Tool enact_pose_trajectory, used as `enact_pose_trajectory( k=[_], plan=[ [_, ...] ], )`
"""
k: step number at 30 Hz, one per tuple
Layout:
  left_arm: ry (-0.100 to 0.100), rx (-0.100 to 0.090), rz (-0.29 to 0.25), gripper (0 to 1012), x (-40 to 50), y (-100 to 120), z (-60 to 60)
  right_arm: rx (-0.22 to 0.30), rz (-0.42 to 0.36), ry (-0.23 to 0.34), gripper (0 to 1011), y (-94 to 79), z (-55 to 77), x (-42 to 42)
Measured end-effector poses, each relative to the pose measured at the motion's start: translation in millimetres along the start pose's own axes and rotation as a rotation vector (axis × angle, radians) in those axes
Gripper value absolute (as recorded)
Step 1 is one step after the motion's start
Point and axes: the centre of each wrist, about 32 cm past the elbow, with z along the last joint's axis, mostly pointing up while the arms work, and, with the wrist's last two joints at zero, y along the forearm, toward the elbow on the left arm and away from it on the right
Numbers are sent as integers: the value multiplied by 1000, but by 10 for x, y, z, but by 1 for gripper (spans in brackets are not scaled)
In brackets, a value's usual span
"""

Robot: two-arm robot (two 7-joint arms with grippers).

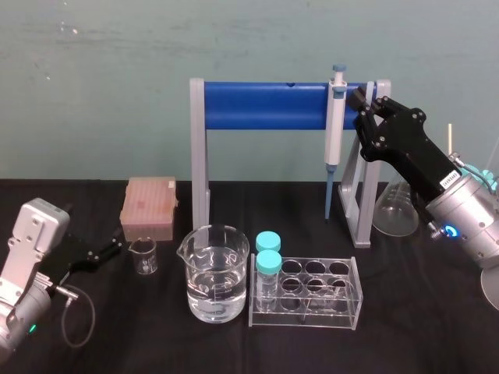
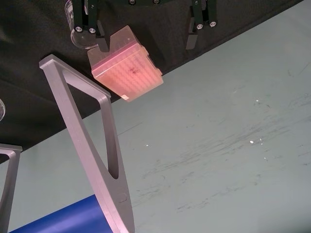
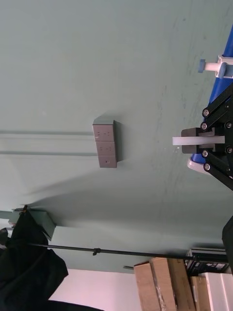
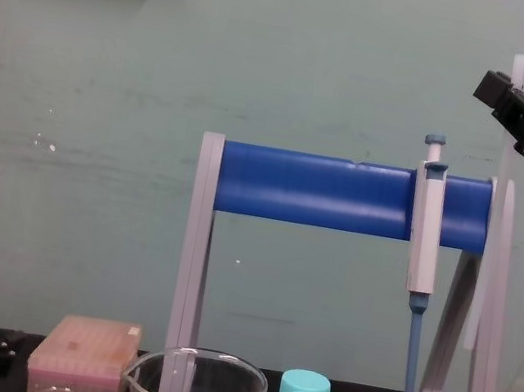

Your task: Pick up the stirring rod with one hand, then place it down.

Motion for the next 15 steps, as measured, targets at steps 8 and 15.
enact_pose_trajectory(
  k=[8, 15],
  plan=[
    [0, 0, 0, 1000, 0, 0, 0, -3, -1, 2, 67, 1, -10, 7],
    [0, 0, 0, 1000, 0, 0, 0, -6, 2, 3, 67, -2, -19, 9]
  ],
)
